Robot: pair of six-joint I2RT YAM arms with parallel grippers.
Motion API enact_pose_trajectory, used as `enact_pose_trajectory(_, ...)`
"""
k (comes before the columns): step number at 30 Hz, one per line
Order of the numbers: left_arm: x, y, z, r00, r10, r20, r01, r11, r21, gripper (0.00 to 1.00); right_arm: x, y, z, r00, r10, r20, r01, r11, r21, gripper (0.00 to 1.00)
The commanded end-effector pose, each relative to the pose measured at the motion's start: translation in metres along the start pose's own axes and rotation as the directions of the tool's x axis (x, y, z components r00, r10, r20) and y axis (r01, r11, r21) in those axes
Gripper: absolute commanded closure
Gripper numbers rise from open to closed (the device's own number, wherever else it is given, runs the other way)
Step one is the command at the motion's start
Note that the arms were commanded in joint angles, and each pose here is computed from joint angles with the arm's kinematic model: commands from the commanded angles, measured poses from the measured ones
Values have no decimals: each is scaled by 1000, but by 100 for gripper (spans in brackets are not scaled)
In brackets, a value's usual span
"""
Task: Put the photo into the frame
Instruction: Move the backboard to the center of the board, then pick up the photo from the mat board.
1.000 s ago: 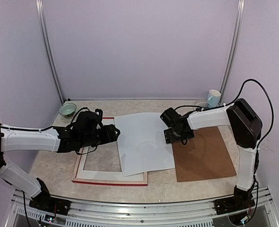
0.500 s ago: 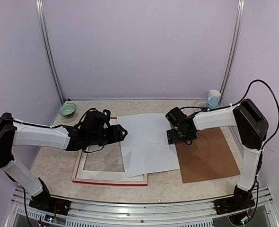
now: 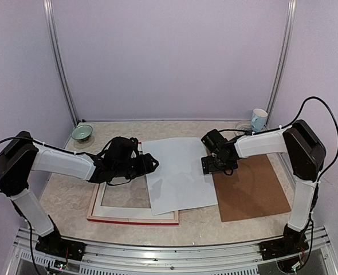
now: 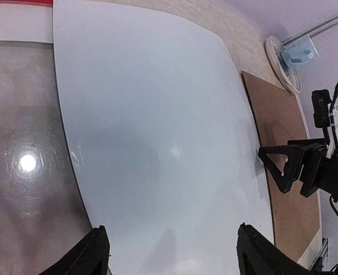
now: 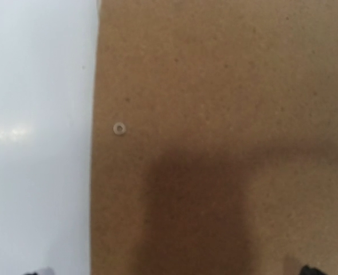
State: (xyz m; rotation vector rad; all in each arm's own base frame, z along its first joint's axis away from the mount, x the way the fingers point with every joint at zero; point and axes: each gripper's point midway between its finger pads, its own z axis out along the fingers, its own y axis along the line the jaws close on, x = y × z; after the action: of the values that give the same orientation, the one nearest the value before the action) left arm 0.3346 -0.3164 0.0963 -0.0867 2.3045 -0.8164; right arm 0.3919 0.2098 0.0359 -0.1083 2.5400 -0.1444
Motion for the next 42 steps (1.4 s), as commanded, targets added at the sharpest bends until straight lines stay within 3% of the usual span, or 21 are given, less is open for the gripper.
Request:
enact_pose_trajectory(1, -1, 7, 5, 999, -37, 8, 37, 999, 10, 24, -11, -3, -9, 999, 22, 31, -21, 1000, -20, 1)
enact_pose_trajectory(18, 21, 38, 27, 994, -104, -42, 102, 994, -50, 24, -3, -6, -1, 1000, 25, 14, -25, 999, -26, 1)
enact_pose_trajectory(30, 34, 41, 33, 983, -158, -91, 160, 987, 12, 24, -4, -5, -2, 1000, 27, 14, -27, 999, -30, 1)
enact_pose_trajectory(42, 31, 39, 20, 967, -246, -71, 253, 958, 133, 26, -4, -5, -3, 999, 29, 14, -29, 999, -33, 1)
